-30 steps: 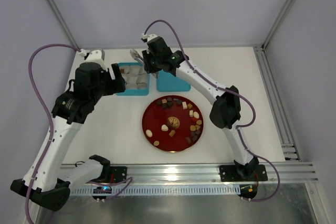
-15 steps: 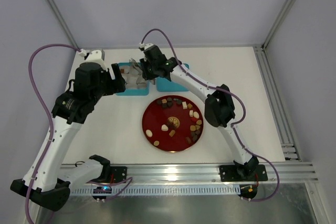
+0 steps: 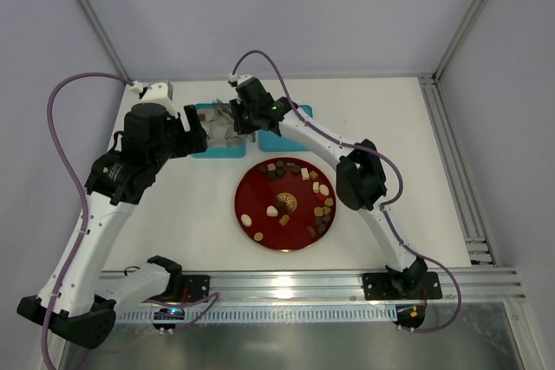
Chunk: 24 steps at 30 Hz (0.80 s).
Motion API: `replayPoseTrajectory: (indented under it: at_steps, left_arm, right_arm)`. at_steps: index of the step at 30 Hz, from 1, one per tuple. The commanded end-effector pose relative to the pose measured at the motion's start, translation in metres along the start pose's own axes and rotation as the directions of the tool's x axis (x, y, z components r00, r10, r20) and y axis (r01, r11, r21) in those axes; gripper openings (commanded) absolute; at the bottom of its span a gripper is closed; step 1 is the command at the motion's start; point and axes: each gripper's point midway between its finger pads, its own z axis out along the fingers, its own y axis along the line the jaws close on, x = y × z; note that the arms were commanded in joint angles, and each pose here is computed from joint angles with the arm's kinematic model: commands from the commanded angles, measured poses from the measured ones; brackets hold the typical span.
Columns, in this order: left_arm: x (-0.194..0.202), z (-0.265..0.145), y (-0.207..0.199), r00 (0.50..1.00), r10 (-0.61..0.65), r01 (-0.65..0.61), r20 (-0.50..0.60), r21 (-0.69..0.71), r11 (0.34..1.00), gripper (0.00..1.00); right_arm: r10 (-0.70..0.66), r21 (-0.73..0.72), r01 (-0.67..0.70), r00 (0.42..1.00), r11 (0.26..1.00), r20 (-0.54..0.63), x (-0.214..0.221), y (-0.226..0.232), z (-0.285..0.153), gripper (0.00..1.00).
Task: Pack the chocolate
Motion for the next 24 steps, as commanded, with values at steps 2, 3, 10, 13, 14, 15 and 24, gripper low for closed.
replayPoseTrajectory:
  at_steps: [2,3,10,13,14,15,24]
  left_arm:
    - [-0.004,-0.006,0.001,1.0,0.013,-0.013,0.024,0.009,1.0,0.81]
    - [-0.004,-0.005,0.001,1.0,0.013,-0.013,0.023,0.009,1.0,0.81]
    - [-0.004,-0.004,0.0,1.0,0.012,-0.012,0.022,0.01,1.0,0.81]
    - [-0.004,-0.005,0.0,1.0,0.011,-0.012,0.024,0.011,1.0,0.81]
    - [-0.004,-0.005,0.0,1.0,0.011,-0.012,0.024,0.011,1.0,0.81]
    - [-0.004,-0.004,0.0,1.0,0.014,-0.014,0.021,0.01,1.0,0.81]
    - [-0.006,-0.005,0.0,1.0,0.009,-0.01,0.026,0.01,1.0,0.81]
  right_arm:
    - [0.003,-0.009,-0.002,0.999,1.0,0.049,-0.013,0.006,-0.001,0.33]
    - [0.001,-0.009,-0.001,0.999,1.0,0.051,-0.013,0.006,-0.001,0.33]
    - [0.001,-0.007,-0.001,0.999,1.0,0.054,-0.014,0.006,-0.002,0.36]
    - [-0.001,-0.004,0.002,0.998,1.0,0.063,-0.018,0.006,-0.004,0.37]
    - [-0.004,-0.006,0.004,0.998,1.0,0.063,-0.017,0.006,-0.004,0.36]
    - [-0.003,-0.004,0.003,0.998,1.0,0.066,-0.019,0.006,-0.004,0.37]
    - [-0.018,0.006,0.017,0.99,1.0,0.143,-0.051,0.008,-0.028,0.37]
